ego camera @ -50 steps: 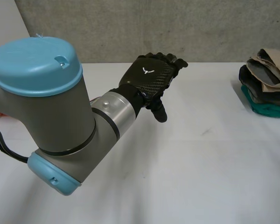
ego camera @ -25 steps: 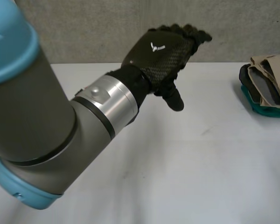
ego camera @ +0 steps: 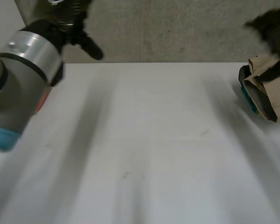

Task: Fold the laundry.

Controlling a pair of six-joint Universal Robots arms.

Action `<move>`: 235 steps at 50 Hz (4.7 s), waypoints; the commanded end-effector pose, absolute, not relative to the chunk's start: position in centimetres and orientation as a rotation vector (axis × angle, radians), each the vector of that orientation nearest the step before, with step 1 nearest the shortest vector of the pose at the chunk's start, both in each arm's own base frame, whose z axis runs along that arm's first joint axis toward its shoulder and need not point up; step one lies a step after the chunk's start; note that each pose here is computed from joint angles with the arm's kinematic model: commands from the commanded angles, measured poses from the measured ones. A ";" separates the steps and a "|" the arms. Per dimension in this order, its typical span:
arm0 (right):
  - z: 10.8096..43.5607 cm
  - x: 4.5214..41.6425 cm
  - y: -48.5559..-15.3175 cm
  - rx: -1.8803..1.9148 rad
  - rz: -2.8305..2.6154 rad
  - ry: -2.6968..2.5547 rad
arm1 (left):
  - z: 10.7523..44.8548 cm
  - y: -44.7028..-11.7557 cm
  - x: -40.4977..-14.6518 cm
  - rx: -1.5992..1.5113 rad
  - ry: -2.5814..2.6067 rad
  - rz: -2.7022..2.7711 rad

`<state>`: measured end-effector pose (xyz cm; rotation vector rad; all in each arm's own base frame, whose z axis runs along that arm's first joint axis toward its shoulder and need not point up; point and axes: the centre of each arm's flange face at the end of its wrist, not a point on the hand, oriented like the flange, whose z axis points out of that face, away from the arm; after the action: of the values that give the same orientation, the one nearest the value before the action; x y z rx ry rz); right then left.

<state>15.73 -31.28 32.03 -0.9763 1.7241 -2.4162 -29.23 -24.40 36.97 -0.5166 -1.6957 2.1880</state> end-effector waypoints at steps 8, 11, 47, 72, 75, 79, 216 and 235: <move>21.9 20.4 -25.4 -1.200 -2.022 1.854 | 23.9 -42.4 -15.5 -0.602 -2.265 2.549; 20.4 20.8 -25.4 -1.193 -1.976 1.896 | 20.1 -45.2 -14.1 -0.732 -2.335 2.524; 18.4 21.5 -25.0 -1.196 -1.983 1.952 | 21.0 -48.2 -17.8 -0.701 -2.117 2.646; 19.9 20.7 -25.7 -1.130 -2.080 2.013 | 18.4 -19.9 -37.6 -0.889 -1.936 1.642; 19.9 20.6 -25.8 -1.128 -2.081 2.016 | 19.2 -19.6 -37.4 -0.895 -1.935 1.648; 20.1 20.6 -26.0 -1.123 -2.089 2.009 | 22.9 -19.6 -36.4 -0.831 -1.872 1.736; 14.8 22.5 -29.7 -0.785 -1.669 2.379 | 13.4 -27.0 -38.3 -1.205 -2.067 1.716; 36.1 23.0 -28.3 -1.109 -2.534 1.835 | 35.6 -22.5 -33.0 -0.791 -1.750 2.269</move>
<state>22.50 -29.56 32.23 -1.0721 1.9454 -2.4484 -34.46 -23.40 33.38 -0.8264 -1.7790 2.2168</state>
